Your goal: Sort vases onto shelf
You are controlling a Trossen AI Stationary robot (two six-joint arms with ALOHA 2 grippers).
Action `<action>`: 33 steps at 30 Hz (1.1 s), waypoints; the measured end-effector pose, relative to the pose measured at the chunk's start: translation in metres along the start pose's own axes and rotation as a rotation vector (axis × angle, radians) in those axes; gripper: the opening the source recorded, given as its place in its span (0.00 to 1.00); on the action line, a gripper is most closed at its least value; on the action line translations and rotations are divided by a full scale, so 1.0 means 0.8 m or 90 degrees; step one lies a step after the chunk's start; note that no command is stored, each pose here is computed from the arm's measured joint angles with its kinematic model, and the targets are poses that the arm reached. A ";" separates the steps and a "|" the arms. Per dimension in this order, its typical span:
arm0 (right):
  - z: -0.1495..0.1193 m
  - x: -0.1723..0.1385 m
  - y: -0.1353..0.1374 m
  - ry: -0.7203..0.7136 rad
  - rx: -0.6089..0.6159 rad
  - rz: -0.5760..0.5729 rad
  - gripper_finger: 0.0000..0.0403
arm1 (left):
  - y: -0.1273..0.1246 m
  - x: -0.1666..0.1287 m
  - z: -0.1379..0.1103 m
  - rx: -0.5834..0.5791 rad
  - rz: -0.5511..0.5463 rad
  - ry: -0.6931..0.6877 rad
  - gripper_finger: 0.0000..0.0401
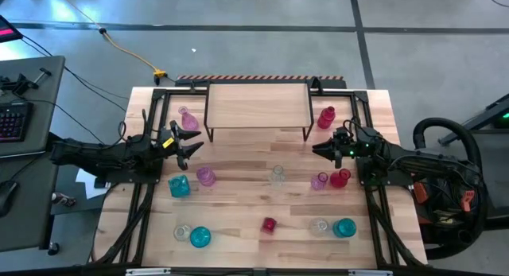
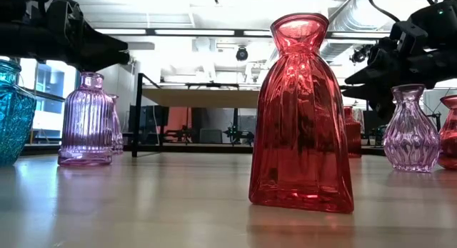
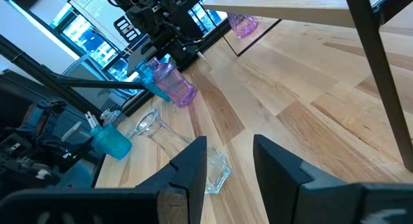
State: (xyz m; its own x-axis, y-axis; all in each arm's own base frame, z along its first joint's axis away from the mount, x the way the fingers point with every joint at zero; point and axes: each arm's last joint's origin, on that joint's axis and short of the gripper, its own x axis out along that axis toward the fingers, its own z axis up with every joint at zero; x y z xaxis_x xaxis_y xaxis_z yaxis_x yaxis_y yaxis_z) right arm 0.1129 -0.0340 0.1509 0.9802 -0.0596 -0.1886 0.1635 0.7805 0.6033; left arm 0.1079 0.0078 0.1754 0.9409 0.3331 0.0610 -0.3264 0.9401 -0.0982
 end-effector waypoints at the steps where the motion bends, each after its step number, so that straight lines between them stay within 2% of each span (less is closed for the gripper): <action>1: 0.000 0.000 0.000 0.000 0.000 0.000 0.27 | 0.000 0.000 0.000 0.000 0.000 0.000 0.49; 13: 0.000 0.000 0.000 0.000 0.000 0.000 0.27 | 0.000 0.000 0.000 0.000 0.001 0.000 0.49; 17: 0.000 0.000 0.000 0.000 0.000 0.000 0.27 | 0.001 0.000 0.000 0.000 0.021 -0.001 0.49; 22: 0.000 0.000 0.000 0.000 0.000 0.000 0.27 | 0.000 0.000 0.000 -0.002 0.006 -0.001 0.49; 26: 0.000 0.000 0.000 0.000 0.000 0.000 0.27 | 0.000 0.000 0.001 -0.048 0.006 -0.001 0.49; 29: 0.000 0.000 0.000 0.000 0.000 0.000 0.27 | -0.001 0.000 0.012 -0.064 -0.007 0.006 0.49; 33: 0.000 0.000 0.000 0.000 0.000 0.000 0.27 | -0.003 -0.002 0.039 -0.029 -0.006 0.054 0.49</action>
State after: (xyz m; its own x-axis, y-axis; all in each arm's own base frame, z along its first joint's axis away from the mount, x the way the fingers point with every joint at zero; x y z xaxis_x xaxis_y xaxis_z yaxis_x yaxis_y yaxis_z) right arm 0.1129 -0.0340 0.1508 0.9802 -0.0594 -0.1890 0.1637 0.7805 0.6034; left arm 0.1045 0.0074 0.2061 0.9488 0.3152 -0.0215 -0.3150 0.9382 -0.1432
